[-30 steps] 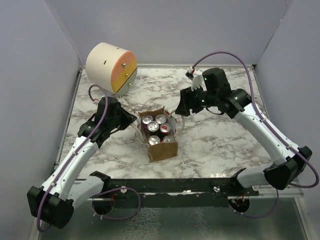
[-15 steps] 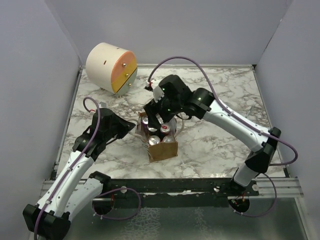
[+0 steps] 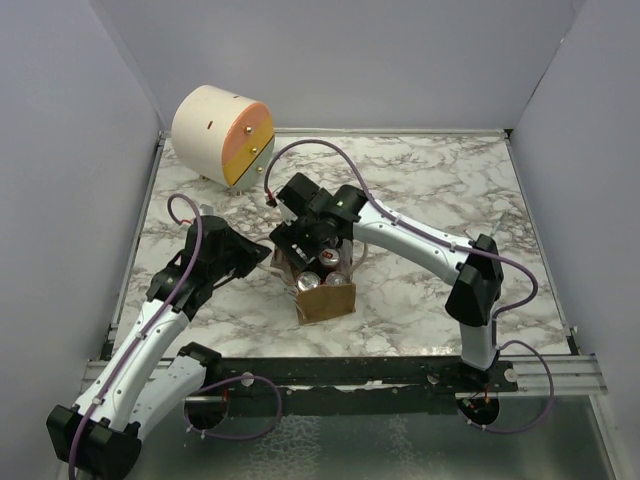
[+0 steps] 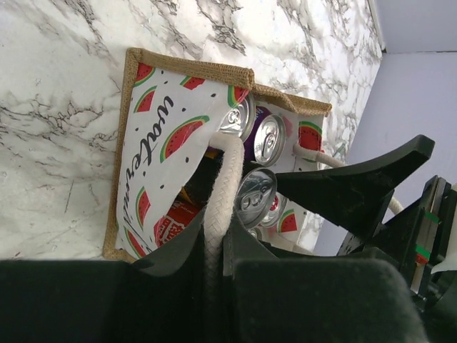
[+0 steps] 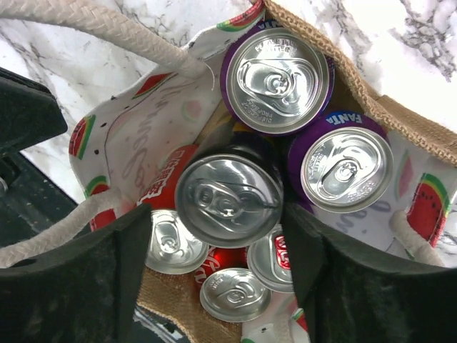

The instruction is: Take the beverage out of the canvas bag

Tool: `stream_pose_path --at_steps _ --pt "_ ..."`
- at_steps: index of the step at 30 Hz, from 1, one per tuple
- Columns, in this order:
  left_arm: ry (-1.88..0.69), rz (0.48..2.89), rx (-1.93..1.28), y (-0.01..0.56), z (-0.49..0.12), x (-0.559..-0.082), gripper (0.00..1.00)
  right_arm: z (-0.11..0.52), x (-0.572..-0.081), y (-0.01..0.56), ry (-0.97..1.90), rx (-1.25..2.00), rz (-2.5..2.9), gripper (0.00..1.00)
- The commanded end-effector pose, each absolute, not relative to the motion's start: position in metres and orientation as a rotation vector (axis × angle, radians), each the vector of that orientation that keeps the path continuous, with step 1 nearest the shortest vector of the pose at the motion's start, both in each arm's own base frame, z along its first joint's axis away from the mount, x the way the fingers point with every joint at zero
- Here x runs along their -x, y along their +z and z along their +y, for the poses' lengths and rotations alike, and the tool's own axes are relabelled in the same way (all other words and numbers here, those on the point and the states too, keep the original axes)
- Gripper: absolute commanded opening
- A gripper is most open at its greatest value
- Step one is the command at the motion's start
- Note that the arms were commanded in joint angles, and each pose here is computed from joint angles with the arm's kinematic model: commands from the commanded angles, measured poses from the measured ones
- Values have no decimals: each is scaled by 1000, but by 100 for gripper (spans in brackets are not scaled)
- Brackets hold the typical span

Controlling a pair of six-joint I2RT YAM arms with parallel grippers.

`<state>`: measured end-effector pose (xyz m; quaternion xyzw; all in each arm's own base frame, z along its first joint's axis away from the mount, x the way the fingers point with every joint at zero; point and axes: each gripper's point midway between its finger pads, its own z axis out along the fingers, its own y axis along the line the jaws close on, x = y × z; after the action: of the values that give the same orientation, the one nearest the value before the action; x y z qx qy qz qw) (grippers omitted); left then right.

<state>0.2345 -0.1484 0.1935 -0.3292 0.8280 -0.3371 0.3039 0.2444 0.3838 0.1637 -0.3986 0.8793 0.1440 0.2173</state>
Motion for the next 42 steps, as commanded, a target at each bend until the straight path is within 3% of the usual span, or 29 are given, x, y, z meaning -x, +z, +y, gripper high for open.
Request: stream_pose_path --at_steps 1,18,24,34,37,42 --pt "-897 2196 884 193 -147 -230 0 387 -252 158 293 1065 2424 67" --pt "-901 2208 892 189 -147 -227 0 389 -256 122 189 1103 2440 64" --pt "-895 2214 900 188 -146 -225 0 398 -256 155 256 1089 2383 47" --pt "-889 2220 916 185 -146 -225 0 386 -254 269 369 970 2198 22" --pt "-882 2221 917 186 -145 -226 0 374 -247 300 415 934 2150 9" --pt "-891 2235 902 184 -150 -230 0 350 -232 346 494 859 2059 4"
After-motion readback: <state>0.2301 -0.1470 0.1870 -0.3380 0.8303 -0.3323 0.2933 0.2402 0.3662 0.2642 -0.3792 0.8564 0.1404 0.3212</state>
